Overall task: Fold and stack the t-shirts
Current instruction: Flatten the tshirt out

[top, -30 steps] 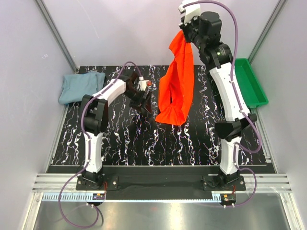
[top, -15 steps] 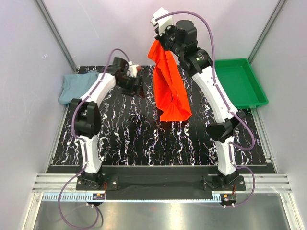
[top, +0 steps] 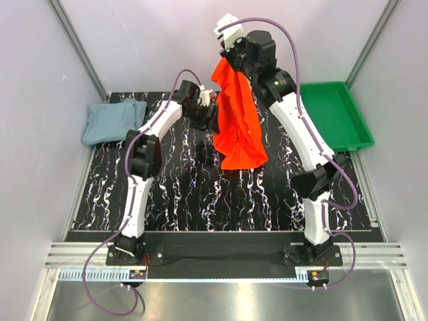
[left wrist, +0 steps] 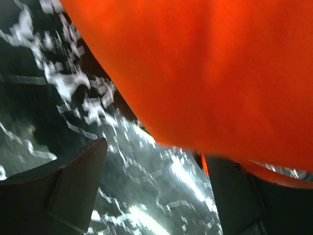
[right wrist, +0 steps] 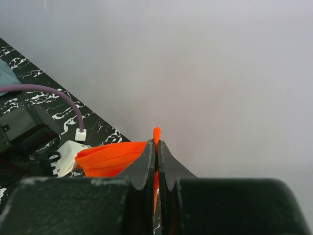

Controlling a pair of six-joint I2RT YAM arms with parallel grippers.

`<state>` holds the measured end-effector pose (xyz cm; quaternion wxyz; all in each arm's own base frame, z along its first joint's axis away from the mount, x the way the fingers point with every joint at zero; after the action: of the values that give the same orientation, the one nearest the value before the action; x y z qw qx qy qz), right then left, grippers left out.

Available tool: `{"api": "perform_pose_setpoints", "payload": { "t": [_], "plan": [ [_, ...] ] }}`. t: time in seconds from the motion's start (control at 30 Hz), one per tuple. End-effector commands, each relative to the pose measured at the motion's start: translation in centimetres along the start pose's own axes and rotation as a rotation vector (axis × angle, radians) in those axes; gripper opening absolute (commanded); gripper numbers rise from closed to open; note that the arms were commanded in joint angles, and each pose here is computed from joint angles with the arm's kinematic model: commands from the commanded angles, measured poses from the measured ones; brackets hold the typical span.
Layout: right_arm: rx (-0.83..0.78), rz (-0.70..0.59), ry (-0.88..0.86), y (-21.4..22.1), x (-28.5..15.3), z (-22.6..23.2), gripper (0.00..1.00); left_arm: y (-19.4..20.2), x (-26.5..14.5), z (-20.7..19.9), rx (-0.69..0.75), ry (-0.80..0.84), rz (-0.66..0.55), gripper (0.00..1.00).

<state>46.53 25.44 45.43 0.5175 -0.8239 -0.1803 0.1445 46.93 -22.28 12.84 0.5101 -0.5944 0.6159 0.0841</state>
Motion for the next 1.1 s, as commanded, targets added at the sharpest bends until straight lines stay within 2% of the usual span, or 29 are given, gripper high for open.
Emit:
{"api": "perform_pose_setpoints", "payload": {
  "t": [0.0,0.1,0.2,0.23,0.27,0.3,0.33,0.43,0.53,0.73,0.87,0.97,1.07],
  "plan": [
    [-0.002,-0.122,0.112,-4.5,-3.3,-3.6,0.0,-2.8,0.8,-1.0,0.099,-0.02,-0.08,0.86],
    [-0.003,-0.124,0.125,-4.5,-3.3,-4.1,0.0,-2.9,2.4,-1.5,0.123,-0.02,-0.077,0.86],
    [-0.001,-0.125,0.138,-4.5,-3.3,-4.3,0.0,-2.6,3.6,-2.2,0.138,-0.007,-0.064,0.74],
    [-0.001,-0.127,0.144,-4.6,-3.3,-4.5,0.0,-2.4,3.9,-2.4,0.136,0.001,-0.055,0.66],
    [0.0,-0.124,0.146,-4.5,-3.2,-4.4,0.0,-2.2,4.0,-2.3,0.134,0.006,-0.05,0.3],
    [-0.002,-0.121,0.15,-4.4,-3.1,-4.5,0.0,-2.0,4.1,-2.2,0.133,-0.01,-0.046,0.05],
    [-0.002,-0.122,0.157,-4.4,-3.2,-4.6,0.0,-2.0,4.0,-2.0,0.131,-0.028,-0.044,0.0],
    [-0.01,-0.118,0.169,-4.2,-3.0,-5.0,0.0,-2.4,2.1,-0.8,0.104,-0.08,-0.059,0.0],
    [-0.012,-0.091,0.196,-3.2,-2.8,-5.9,0.0,-3.3,-2.5,0.9,0.101,-0.183,-0.111,0.0],
    [0.038,-0.014,0.229,-0.4,-2.8,-8.2,0.0,-7.1,-17.1,3.1,0.203,-0.49,-0.319,0.0],
    [0.056,0.019,0.226,0.9,-3.2,-8.8,0.0,-7.9,-23.6,0.3,0.305,-0.557,-0.413,0.0],
    [0.068,0.023,0.211,0.8,-4.0,-8.6,0.0,-7.6,-25.5,-2.2,0.346,-0.493,-0.429,0.02],
    [0.07,0.044,0.203,1.4,-4.5,-8.4,0.0,-6.7,-25.3,-3.1,0.332,-0.449,-0.406,0.06]
  ]
}}
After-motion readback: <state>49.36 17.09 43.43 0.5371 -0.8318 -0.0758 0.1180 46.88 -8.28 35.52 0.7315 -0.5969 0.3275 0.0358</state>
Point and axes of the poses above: each gripper's point midway between its finger pads, its own x axis out along the fingers, its own z axis along the line the jaws close on, y = z × x, the point moved 6 cm from there along -x, back along the fingers, and after that the axes turned 2 degrees about x, right-handed, at the moved point
